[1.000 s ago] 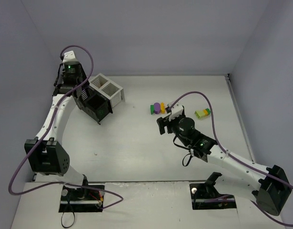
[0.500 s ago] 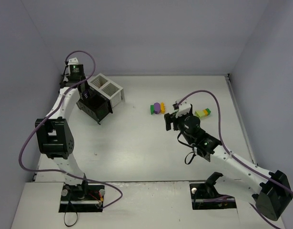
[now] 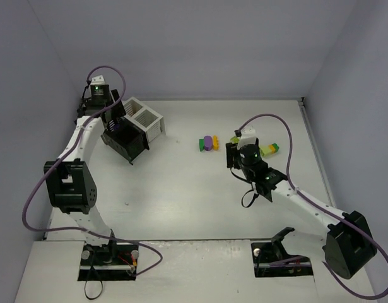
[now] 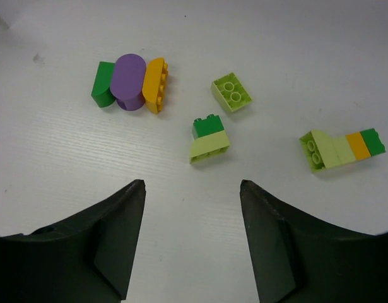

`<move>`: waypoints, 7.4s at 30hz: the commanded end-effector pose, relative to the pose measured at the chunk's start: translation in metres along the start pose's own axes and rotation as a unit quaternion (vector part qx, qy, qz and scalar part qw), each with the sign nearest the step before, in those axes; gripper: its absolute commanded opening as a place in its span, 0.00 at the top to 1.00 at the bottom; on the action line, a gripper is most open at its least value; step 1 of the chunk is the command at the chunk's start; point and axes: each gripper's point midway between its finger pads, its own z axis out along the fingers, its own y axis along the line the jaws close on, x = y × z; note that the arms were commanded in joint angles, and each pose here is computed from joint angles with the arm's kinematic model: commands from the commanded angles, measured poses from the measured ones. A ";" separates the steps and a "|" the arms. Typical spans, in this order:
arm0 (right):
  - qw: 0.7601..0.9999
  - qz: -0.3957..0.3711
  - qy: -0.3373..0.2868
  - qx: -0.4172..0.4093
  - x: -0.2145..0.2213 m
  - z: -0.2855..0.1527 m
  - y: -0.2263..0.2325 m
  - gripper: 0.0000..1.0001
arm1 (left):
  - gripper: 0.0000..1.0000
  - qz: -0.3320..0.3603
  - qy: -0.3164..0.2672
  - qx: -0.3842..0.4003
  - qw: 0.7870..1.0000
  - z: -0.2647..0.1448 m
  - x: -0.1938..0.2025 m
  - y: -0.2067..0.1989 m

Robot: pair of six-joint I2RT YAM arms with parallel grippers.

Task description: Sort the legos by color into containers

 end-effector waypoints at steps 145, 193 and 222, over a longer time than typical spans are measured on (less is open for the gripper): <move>0.969 -0.047 -0.126 -0.205 -0.050 -0.035 0.095 0.36 | 0.91 0.035 -0.029 0.263 0.964 -0.193 0.030 -0.146; 0.985 0.053 -0.063 -0.150 -0.025 -0.004 0.051 0.37 | 0.85 0.060 -0.024 0.042 0.997 0.029 -0.056 -0.082; 0.985 0.052 -0.059 -0.152 -0.026 -0.004 0.052 0.36 | 0.85 0.059 -0.020 0.053 0.997 0.023 -0.057 -0.085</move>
